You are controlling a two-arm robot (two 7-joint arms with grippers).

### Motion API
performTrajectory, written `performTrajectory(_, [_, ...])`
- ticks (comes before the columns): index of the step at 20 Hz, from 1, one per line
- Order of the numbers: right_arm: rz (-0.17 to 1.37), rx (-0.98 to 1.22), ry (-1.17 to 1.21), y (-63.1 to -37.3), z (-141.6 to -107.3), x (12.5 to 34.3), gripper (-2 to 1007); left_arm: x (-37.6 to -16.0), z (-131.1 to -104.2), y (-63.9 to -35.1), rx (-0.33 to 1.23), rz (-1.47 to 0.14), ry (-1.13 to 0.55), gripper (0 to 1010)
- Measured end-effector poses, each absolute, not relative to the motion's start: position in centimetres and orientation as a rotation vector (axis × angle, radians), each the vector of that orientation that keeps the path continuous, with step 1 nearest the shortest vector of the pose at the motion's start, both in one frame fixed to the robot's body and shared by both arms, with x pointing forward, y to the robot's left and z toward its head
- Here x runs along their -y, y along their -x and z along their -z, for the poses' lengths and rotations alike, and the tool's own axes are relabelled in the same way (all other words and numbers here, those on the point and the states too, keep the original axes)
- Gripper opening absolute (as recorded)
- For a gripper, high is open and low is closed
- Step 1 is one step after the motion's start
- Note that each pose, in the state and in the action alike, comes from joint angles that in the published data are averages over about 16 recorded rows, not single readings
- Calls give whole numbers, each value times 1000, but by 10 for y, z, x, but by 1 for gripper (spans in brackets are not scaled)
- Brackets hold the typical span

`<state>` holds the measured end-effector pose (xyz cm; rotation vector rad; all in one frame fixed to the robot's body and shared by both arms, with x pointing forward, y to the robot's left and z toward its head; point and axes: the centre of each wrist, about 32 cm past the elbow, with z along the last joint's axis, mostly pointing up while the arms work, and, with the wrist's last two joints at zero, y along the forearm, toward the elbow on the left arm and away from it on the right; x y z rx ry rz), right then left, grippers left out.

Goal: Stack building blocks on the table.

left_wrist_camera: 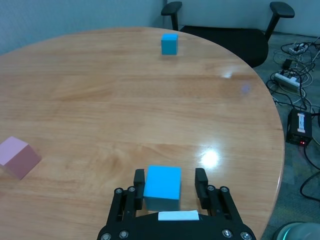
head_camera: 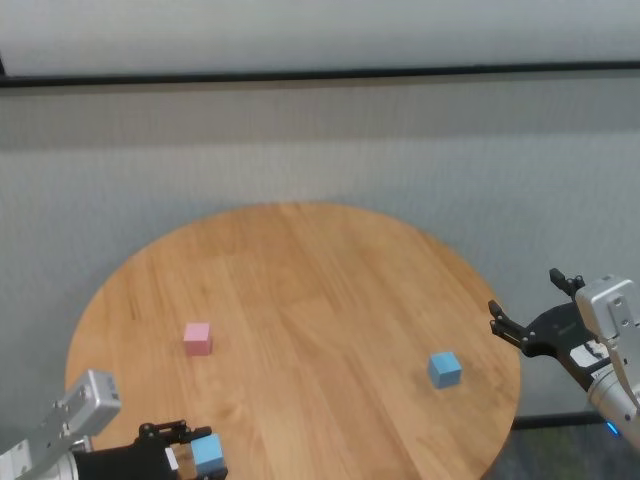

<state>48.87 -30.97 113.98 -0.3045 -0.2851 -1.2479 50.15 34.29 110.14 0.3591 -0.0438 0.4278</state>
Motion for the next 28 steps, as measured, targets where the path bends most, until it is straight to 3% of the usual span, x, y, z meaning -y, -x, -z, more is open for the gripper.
performTrajectory(6, [1248,285,304,-489,-1140,310,1005,-344,-1101,-502,46,-443,-354,517])
performTrajectory(12, [1248,285,305,-489,-1140,310,1005,-345,-1107,-505,62,-481,-343,415])
performTrajectory(20, [1248,285,305,-489,-1140,310,1005,-337,-1121,-514,122,-546,-332,393])
performTrajectory(28, [1248,285,305,-489,-1140,310,1005,-311,-1136,-526,197,-581,-327,393])
